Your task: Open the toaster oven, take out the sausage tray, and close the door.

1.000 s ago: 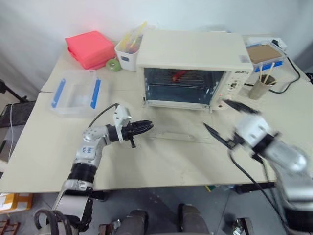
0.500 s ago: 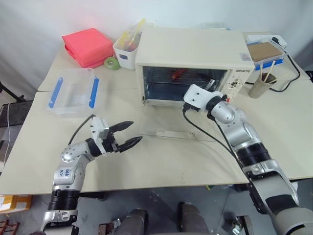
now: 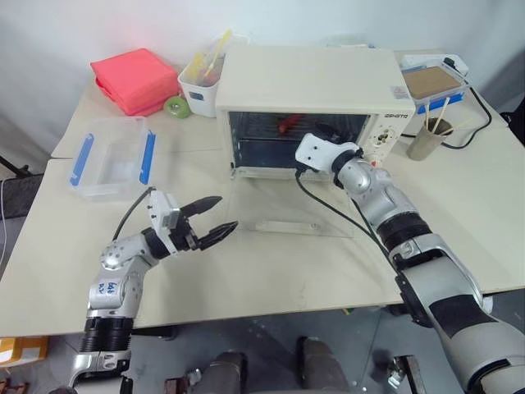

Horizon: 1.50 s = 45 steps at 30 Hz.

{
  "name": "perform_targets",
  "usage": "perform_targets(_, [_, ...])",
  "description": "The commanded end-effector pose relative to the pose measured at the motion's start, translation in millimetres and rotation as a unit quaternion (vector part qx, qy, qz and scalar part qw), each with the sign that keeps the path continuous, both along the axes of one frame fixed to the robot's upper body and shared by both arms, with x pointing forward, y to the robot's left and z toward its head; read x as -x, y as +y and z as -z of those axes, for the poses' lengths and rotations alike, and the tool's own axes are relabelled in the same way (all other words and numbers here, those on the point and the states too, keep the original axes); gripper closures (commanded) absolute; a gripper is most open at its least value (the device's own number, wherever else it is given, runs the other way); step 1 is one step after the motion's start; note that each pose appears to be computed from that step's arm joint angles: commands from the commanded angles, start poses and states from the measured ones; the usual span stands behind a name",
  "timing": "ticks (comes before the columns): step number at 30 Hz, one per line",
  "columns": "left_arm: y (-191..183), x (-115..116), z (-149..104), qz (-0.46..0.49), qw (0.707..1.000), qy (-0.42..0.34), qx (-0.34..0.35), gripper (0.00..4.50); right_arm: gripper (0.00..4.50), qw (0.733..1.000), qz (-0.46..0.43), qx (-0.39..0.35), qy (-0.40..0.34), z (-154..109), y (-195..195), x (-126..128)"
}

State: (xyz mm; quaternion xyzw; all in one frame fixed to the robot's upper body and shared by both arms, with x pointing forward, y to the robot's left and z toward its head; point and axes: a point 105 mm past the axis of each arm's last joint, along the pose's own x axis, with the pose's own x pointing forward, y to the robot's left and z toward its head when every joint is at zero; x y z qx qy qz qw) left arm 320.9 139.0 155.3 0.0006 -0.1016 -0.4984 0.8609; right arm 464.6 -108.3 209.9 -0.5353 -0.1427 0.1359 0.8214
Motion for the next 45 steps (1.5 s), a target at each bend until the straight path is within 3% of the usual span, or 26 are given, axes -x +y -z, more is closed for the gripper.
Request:
perform_targets(1, [-16,-10,-17,0.023,0.999,-0.034,0.005,0.61,4.06,0.999,-0.021,-0.005,-0.029,-17,12,3])
perform_targets(2, [-19,-16,-22,0.023,0.999,-0.039,0.009,0.61,4.32,0.999,-0.024,-0.002,-0.038,-19,13,3])
perform_targets(6, [-44,-47,-60,0.042,0.996,-0.069,0.033,0.61,4.39,0.998,-0.036,0.003,-0.058,-30,17,7])
perform_targets(13, [-43,-70,-101,0.034,0.993,-0.075,0.082,0.61,4.39,0.994,-0.076,0.025,-0.078,-41,30,20])
perform_targets(28, [-31,-73,-121,0.061,0.992,-0.048,0.097,0.61,4.39,0.99,-0.128,0.045,-0.046,-31,45,53])
perform_targets(32, [-33,-70,-112,0.087,0.993,-0.022,0.079,0.61,4.39,0.985,-0.163,0.052,-0.011,-11,53,79])
perform_targets(40, [-33,-70,-106,0.091,0.993,-0.01,0.076,0.61,4.39,0.987,-0.15,0.053,-0.006,-10,48,85])
perform_targets(45, [-31,-70,-103,0.094,0.993,-0.005,0.074,0.61,4.39,0.986,-0.158,0.061,0.008,-2,45,102])
